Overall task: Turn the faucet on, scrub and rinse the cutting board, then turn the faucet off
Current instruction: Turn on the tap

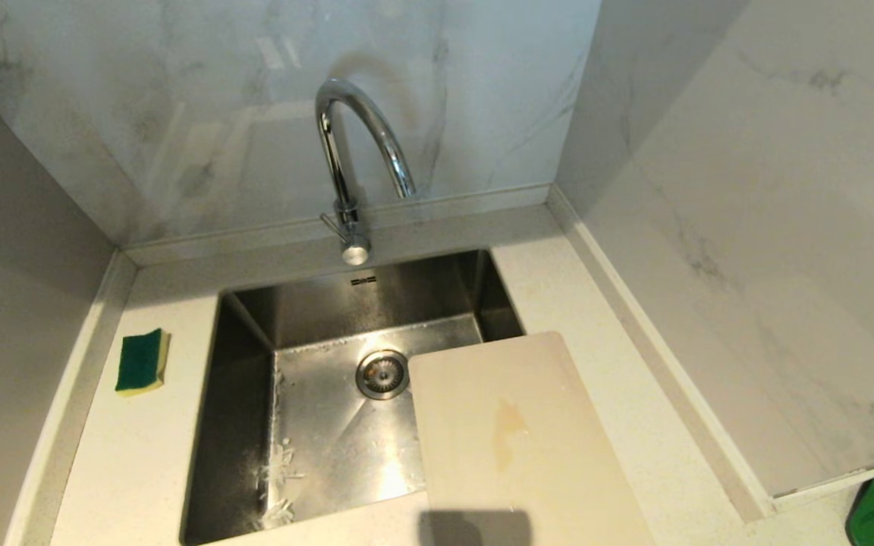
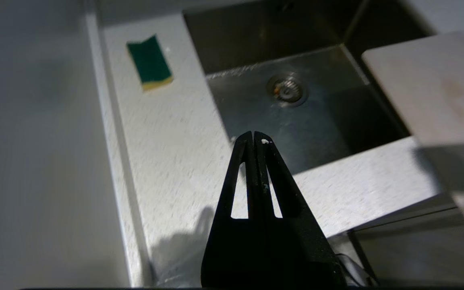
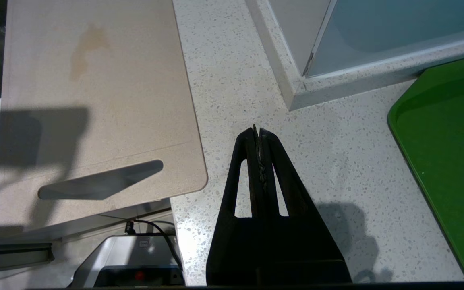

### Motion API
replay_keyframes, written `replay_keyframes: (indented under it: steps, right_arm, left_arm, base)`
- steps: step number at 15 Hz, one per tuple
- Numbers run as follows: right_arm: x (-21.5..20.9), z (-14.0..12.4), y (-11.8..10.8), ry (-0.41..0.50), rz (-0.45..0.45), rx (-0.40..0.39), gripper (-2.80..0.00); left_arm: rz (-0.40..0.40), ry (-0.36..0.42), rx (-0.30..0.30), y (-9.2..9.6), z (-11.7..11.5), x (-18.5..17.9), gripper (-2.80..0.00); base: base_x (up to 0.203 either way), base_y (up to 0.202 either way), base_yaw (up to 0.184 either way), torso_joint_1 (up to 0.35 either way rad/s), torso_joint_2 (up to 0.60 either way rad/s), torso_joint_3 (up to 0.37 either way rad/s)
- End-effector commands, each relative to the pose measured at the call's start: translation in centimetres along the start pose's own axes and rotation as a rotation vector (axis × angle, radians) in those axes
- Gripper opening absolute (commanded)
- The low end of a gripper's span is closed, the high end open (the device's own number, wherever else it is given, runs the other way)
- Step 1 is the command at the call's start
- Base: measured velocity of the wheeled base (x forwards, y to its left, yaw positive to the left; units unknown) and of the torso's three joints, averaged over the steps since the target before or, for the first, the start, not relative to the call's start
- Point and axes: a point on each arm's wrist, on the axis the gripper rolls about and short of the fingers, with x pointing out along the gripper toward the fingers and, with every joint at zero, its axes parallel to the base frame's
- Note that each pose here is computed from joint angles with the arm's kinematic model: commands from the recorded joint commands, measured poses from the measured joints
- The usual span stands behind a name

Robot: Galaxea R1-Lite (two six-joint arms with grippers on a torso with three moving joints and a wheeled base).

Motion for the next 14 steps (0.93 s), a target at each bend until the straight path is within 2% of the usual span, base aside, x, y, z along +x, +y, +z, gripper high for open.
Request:
replay_keyframes:
  steps: [1, 4, 6, 10, 14]
  right_arm:
    - [0.0, 0.0, 0.0, 0.002, 0.0, 0.0, -2.8]
    - [0.0, 0.0, 0.0, 0.002, 0.0, 0.0, -2.8]
    - [0.0, 0.0, 0.0, 0.002, -0.001, 0.001, -2.8]
    - [0.0, 0.0, 0.0, 0.001, -0.001, 0.001, -2.8]
    - [0.0, 0.0, 0.0, 0.002, 0.0, 0.0, -2.8]
  left_arm:
    - [-0.07, 0.048, -0.008, 0.2, 6.7, 2.9, -2.8]
    - [-0.151, 0.066, -0.013, 0.5, 12.2, 6.8, -2.8]
    - [-0.188, 0.091, -0.019, 0.7, 14.0, 9.3, -2.8]
    - [-0.258, 0.162, -0.048, 0.6, 16.3, 15.9, -2.8]
    - [-0.246, 0.192, -0.113, -0.1, 17.2, 23.0, -2.8]
  base:
    - [0.0, 0.0, 0.0, 0.0, 0.0, 0.0]
    - [0.0, 0.0, 0.0, 0.0, 0.0, 0.0]
    - [0.0, 0.0, 0.0, 0.0, 0.0, 0.0]
    - [0.0, 0.0, 0.0, 0.0, 0.0, 0.0]
    - [0.0, 0.0, 0.0, 0.0, 0.0, 0.0]
